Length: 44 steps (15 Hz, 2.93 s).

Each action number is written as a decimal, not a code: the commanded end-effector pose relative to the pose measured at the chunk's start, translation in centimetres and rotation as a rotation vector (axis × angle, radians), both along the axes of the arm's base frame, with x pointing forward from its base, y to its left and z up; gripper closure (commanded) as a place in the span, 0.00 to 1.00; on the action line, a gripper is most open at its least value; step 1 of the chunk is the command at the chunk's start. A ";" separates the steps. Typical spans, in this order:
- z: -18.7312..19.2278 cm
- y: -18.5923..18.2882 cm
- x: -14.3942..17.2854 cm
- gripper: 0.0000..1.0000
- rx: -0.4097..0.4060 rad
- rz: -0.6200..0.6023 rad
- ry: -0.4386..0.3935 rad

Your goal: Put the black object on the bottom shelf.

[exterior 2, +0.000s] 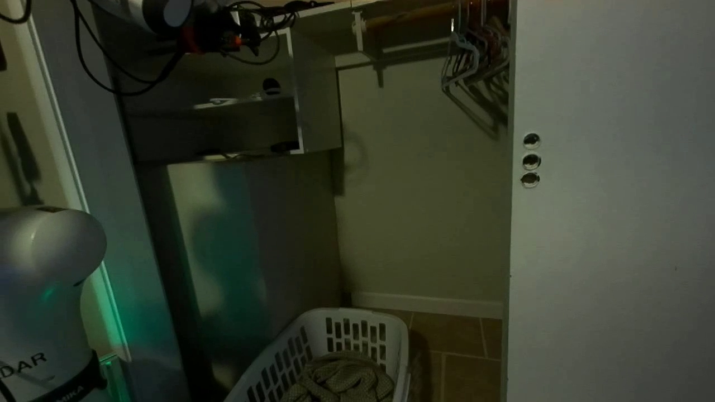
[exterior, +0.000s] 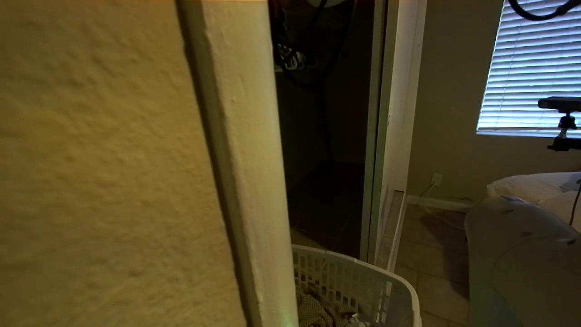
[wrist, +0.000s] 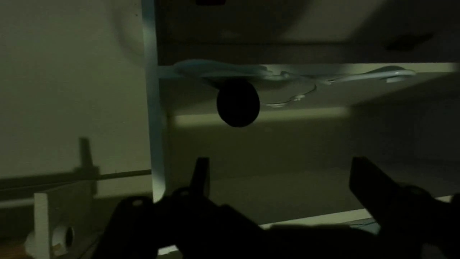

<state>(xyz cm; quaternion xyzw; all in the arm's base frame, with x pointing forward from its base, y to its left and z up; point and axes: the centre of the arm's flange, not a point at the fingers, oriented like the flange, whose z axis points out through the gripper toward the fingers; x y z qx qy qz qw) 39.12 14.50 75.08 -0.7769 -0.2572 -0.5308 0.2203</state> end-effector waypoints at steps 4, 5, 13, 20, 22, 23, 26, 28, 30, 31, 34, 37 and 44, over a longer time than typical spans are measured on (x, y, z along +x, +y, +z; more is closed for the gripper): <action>0.4 2.2 4.8 0.00 -0.069 0.041 0.063; 0.4 2.8 5.3 0.00 -0.080 0.044 0.066; 1.1 5.7 9.1 0.00 -0.107 0.047 0.072; 0.1 7.4 12.2 0.00 -0.163 0.049 0.089; -0.2 7.6 12.9 0.00 -0.176 0.044 0.093; -0.3 7.7 13.2 0.00 -0.176 0.043 0.093; -0.3 8.0 13.9 0.00 -0.178 0.041 0.090; -0.2 8.3 14.2 0.00 -0.177 0.045 0.093; -0.3 8.4 14.2 0.13 -0.170 0.060 0.117; -0.3 8.5 14.2 0.19 -0.165 0.066 0.128; -0.5 8.5 14.2 0.39 -0.179 0.082 0.166; -0.7 8.5 14.2 0.17 -0.192 0.096 0.183; -0.8 9.2 14.1 0.02 -0.189 0.101 0.174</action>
